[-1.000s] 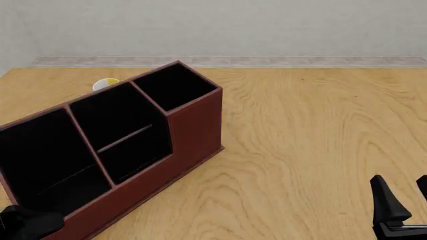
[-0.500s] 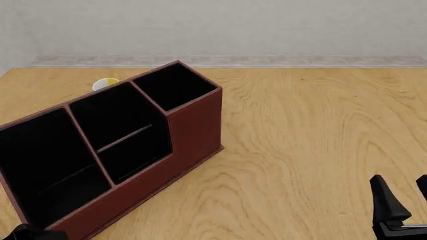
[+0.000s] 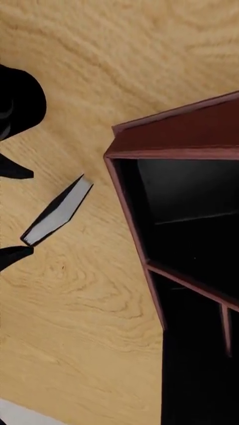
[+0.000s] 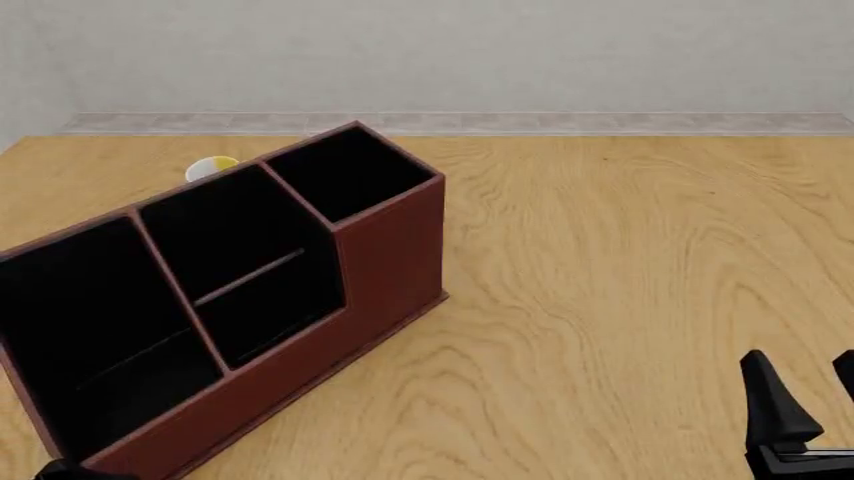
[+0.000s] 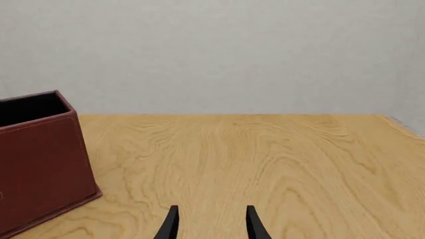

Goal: Pick up the book and place it in the left compartment of the caddy.

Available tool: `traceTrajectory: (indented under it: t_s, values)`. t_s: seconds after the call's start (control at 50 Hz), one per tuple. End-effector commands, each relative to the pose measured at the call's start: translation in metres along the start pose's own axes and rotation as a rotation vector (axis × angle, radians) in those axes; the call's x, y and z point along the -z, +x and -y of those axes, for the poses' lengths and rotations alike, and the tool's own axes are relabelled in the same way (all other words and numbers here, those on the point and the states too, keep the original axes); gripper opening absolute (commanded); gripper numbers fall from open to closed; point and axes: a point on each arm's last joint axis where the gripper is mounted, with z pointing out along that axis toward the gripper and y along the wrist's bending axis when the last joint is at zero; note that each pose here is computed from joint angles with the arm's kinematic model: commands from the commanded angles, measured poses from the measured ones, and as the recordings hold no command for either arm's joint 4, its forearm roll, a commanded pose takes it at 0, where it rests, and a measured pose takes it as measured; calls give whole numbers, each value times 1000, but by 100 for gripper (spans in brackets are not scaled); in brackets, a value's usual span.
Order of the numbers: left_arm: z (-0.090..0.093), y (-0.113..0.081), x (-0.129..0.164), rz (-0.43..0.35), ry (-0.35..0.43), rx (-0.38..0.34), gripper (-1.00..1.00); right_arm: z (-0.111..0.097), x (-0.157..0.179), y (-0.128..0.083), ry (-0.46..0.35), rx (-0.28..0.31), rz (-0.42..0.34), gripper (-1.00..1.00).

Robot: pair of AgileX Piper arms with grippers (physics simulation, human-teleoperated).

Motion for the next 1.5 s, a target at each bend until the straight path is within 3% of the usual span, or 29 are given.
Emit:
traceTrajectory:
  t_s: [0.02,0.14,0.28,0.46,0.72,1.08,1.28,1.5]
  values:
    - [-4,3,-4,-17,-5,-9,100,0,1,1,0,0,0,100]
    - [-6,4,-7,-20,-11,-9,100,0,1,1,0,0,0,100]
    - [5,-1,-1,-25,-9,-20,100,0,1,1,0,0,0,100]
    - [0,2,-26,-40,-20,-25,100,0,1,1,0,0,0,100]
    - [9,0,-37,-52,-28,-23,100,0,1,1,0,0,0,100]
    - [3,4,-62,-68,-49,-15,100,0,1,1,0,0,0,100]
    - [11,0,-59,-64,-53,-9,100,0,1,0,0,0,0,100]
    - [3,5,-76,-76,-59,-4,100,0,1,1,0,0,0,100]
